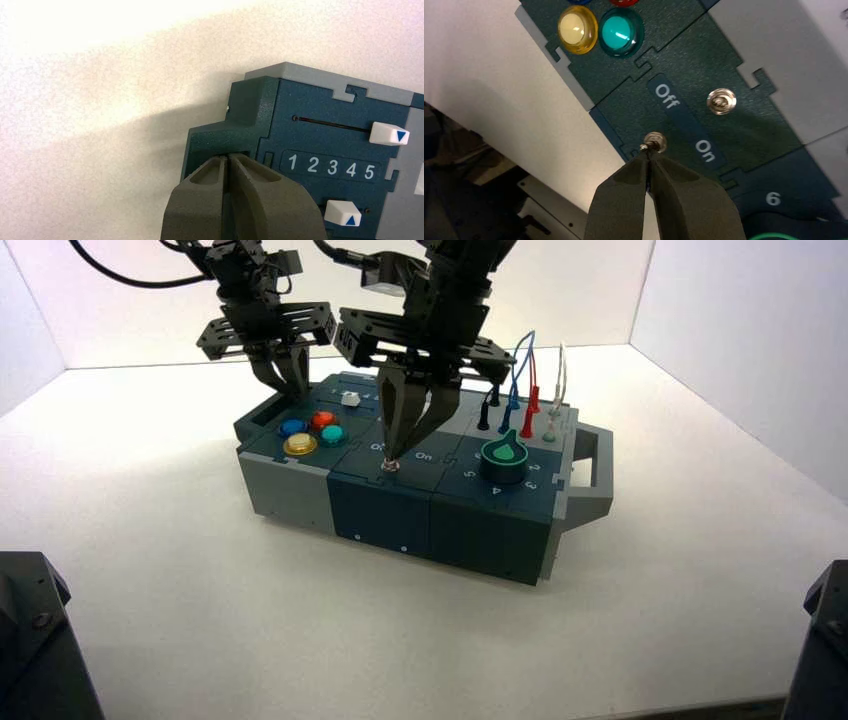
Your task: Flip the bottom switch off with the right gripper.
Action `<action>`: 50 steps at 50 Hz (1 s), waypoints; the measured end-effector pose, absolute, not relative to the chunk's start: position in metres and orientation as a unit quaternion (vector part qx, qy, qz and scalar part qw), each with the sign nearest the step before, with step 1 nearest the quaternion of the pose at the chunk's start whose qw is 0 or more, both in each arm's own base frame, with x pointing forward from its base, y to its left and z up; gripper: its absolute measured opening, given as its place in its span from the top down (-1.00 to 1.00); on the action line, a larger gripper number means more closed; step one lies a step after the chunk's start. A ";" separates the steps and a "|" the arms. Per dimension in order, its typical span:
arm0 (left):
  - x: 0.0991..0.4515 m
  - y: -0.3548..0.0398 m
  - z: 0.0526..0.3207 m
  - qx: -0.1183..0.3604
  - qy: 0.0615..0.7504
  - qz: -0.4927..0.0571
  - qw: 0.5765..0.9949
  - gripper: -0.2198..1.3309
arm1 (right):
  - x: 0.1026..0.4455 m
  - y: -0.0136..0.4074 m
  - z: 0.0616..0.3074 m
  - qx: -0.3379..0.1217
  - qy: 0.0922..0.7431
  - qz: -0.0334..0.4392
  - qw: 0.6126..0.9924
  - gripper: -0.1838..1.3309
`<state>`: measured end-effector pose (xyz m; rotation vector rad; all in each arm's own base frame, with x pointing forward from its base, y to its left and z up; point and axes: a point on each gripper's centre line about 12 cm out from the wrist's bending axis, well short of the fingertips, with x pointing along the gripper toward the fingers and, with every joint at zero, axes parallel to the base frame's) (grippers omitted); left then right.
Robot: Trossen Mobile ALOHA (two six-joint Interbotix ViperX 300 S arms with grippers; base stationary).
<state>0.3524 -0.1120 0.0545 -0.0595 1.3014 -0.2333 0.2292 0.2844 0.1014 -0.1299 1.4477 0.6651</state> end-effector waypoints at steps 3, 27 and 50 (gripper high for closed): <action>0.353 -0.112 0.054 -0.028 0.605 -0.108 0.788 0.93 | 0.230 0.284 0.103 -0.061 0.648 0.299 0.697 0.95; 0.353 -0.112 0.055 -0.027 0.603 -0.110 0.789 0.92 | 0.218 0.266 0.120 -0.055 0.637 0.301 0.708 0.95; 0.355 -0.119 0.085 -0.033 0.574 -0.119 0.810 0.92 | 0.206 0.250 0.156 -0.051 0.584 0.328 0.741 0.95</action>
